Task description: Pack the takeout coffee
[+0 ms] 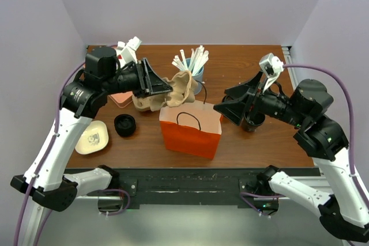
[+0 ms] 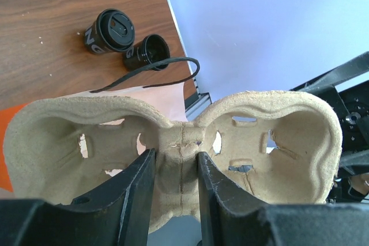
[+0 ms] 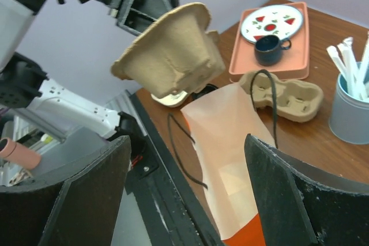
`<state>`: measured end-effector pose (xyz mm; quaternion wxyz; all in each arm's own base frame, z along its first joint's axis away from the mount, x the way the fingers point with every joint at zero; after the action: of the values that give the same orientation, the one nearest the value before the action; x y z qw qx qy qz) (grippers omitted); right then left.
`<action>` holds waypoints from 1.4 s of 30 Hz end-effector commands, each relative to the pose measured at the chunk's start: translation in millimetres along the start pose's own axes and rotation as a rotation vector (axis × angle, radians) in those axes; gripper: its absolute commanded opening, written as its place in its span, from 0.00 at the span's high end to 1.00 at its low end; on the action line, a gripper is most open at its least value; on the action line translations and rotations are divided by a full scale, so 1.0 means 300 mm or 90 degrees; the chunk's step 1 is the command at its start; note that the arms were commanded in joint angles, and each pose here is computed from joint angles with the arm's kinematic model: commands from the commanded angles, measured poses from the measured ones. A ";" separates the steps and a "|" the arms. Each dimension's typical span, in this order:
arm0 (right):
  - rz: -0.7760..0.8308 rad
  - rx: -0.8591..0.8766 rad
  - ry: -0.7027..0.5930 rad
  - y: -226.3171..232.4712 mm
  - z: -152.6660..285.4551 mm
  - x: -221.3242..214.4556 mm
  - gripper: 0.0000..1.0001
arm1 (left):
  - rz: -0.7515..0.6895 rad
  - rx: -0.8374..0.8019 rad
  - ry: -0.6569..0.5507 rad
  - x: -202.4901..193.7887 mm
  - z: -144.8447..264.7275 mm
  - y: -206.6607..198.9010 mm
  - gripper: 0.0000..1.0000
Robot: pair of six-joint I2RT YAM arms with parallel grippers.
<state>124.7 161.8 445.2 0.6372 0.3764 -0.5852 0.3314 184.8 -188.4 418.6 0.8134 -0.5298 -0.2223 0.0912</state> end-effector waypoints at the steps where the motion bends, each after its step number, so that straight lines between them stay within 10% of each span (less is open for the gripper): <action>1: 0.006 0.056 -0.051 0.044 0.016 0.038 0.17 | 0.011 -0.062 0.050 -0.039 0.016 -0.055 0.65; 42: -0.034 0.047 0.020 0.013 -0.030 -0.082 0.24 | 0.012 0.048 0.100 -0.070 -0.161 0.097 0.67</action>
<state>122.8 164.3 414.7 0.6624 0.3841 -0.5472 0.3381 190.7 -217.9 371.2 0.8456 -0.5028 -0.1583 0.0844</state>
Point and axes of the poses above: each gripper's point midway between its finger pads, its own z axis back along the fingers, its own y axis along the line the jaws close on, x = y × z, the point moved 6 cm from there along z, back along the fingers, and after that the axes turned 15 degrees about z, right-handed, at the moved point
